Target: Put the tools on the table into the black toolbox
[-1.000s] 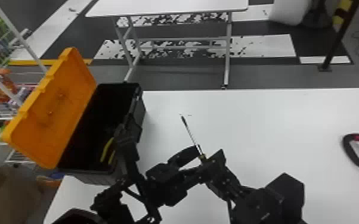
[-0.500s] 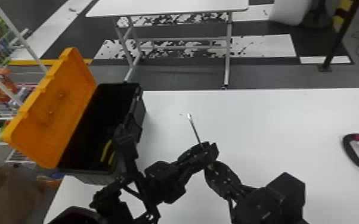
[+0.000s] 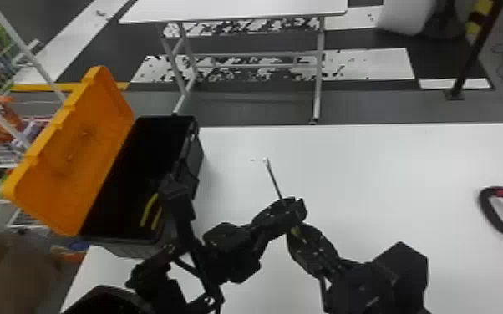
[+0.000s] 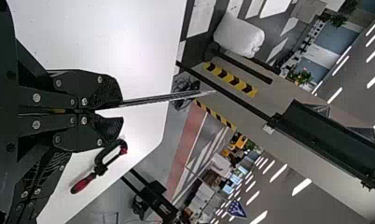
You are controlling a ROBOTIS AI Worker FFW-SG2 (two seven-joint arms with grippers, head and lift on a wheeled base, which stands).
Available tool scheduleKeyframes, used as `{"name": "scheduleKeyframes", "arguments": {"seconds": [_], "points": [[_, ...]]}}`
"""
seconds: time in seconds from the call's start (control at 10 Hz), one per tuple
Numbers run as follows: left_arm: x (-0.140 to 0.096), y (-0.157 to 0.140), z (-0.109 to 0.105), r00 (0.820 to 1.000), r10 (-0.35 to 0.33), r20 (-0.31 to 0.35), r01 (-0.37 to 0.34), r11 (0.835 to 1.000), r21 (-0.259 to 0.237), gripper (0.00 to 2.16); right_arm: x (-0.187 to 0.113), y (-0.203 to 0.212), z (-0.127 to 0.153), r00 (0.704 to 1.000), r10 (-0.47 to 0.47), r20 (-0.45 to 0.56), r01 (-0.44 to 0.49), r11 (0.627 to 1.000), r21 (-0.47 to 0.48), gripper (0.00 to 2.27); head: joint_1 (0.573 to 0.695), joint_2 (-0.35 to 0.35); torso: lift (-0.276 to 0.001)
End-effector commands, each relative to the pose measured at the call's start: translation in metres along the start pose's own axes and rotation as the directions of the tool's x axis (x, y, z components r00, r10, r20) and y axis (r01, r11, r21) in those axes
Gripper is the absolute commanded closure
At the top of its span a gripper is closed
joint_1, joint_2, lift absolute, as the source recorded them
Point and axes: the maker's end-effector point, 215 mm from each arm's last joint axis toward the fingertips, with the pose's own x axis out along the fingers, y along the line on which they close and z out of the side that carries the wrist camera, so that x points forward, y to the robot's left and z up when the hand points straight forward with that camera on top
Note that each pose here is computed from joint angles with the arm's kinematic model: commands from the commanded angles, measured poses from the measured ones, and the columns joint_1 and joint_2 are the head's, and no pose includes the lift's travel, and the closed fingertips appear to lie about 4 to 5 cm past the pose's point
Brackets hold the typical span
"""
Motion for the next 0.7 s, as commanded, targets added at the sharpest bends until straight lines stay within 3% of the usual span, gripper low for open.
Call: {"name": "scheduleKeyframes", "arguments": {"seconds": [0.0,0.1,0.3,0.6], "points": [[0.0,0.0,0.001,1.0,0.0,0.001,0.0,1.0,0.001,2.13,-0.001,-0.001,0.005,1.0,-0.01,0.018,0.01,1.0,0.001,0.83,0.695,0.177,-0.075],[0.0,0.0,0.001,1.0,-0.003,0.0,0.003,1.0,0.004,2.13,-0.001,-0.001,0.005,1.0,-0.013,0.019,0.013,1.0,0.003,0.35,0.695,0.174,-0.075],[0.0,0.0,0.001,1.0,-0.003,0.001,0.003,1.0,0.004,2.13,-0.001,-0.003,0.003,1.0,-0.023,0.014,0.022,1.0,0.008,0.23,0.695,0.171,-0.075],[-0.004,0.011,0.01,1.0,0.02,0.011,-0.02,1.0,0.021,2.13,-0.006,-0.003,-0.006,0.999,-0.036,-0.001,0.036,0.999,0.025,0.22,0.695,0.172,-0.075]]}}
